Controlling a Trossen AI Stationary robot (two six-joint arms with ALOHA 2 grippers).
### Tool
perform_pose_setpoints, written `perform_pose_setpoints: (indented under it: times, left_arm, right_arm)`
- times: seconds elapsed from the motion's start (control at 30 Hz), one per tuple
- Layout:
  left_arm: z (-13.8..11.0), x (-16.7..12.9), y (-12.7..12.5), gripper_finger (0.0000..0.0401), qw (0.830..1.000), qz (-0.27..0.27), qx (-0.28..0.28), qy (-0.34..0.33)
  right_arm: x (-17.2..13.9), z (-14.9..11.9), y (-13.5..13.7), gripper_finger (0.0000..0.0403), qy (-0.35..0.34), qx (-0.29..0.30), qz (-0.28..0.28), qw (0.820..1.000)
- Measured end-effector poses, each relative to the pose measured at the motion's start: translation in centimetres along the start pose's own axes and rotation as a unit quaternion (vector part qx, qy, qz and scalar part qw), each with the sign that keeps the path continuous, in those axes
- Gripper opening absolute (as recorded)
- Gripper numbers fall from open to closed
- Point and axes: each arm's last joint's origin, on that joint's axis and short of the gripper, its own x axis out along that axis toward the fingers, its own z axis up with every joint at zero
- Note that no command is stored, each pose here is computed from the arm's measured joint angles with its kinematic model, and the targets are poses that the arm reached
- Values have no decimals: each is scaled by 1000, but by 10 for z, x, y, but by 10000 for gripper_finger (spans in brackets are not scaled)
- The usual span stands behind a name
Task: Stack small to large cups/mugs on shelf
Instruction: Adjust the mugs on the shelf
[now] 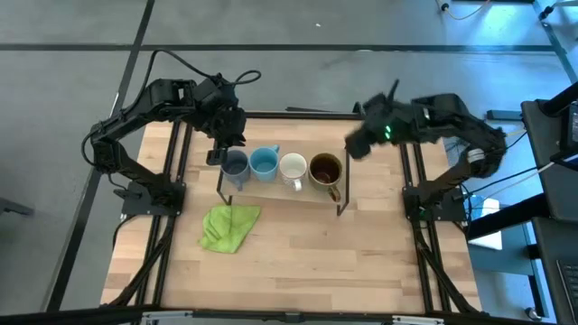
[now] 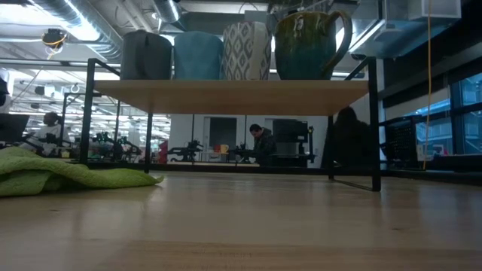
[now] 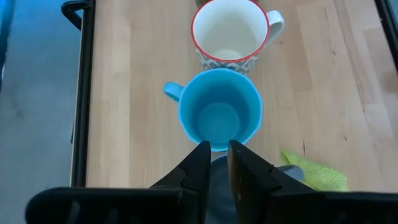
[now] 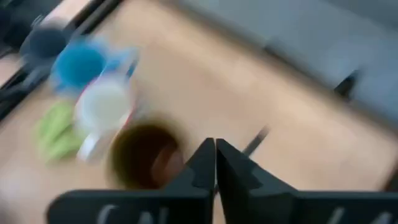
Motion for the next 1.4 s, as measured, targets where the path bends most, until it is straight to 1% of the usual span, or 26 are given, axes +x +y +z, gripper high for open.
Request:
perform_pose_setpoints:
  times: [0.03, 0.1, 0.13, 0.2, 0.27, 0.3, 0.37, 0.47, 0.53, 0.77, 0.87, 0.93, 1.2, 1.4]
  left_arm:
    - [0, 0, 0, 49, 1000, 0, 3, 0]
    - [0, 0, 0, 47, 1000, -3, 11, -1]
    - [0, 0, 0, 47, 1000, -6, 13, -2]
    - [1, 0, -1, 47, 1000, -23, 17, -9]
    - [1, 0, -3, 50, 999, -46, 18, -18]
    - [1, 0, -3, 51, 998, -57, 20, -22]
    - [1, 0, -4, 51, 997, -68, 21, -27]
    - [1, 0, -4, 51, 997, -69, 20, -27]
    - [1, 0, -4, 50, 997, -69, 17, -27]
    - [1, 0, -4, 46, 997, -70, 8, -26]
    - [2, 0, -4, 48, 997, -70, 8, -26]
    - [1, 0, -4, 49, 997, -70, 8, -26]
    - [1, 0, -4, 44, 998, -63, 8, -24]
    - [1, 0, -4, 45, 998, -63, 8, -24]
  right_arm:
    - [-2, -8, 1, 12, 26, 7, 20, 999]
    - [-6, -24, 0, 6, 75, 37, 57, 995]
    - [-7, -33, -3, 7, 102, 45, 62, 992]
    - [-6, -51, -5, 11, 138, 73, 61, 986]
    - [0, -69, -8, 11, 165, 86, 41, 982]
    - [5, -78, -8, 10, 170, 94, 27, 981]
    - [12, -90, -8, 5, 154, 109, 10, 982]
    - [22, -102, -3, 5, 136, 138, 20, 981]
    - [29, -109, 2, 6, 136, 140, 25, 980]
    - [48, -128, 13, 4, 146, 146, 43, 978]
    - [57, -134, 19, 4, 145, 153, 63, 976]
    - [62, -137, 21, 4, 148, 154, 67, 975]
    - [70, -140, 26, 4, 142, 164, 90, 972]
    - [70, -139, 27, 4, 128, 167, 93, 973]
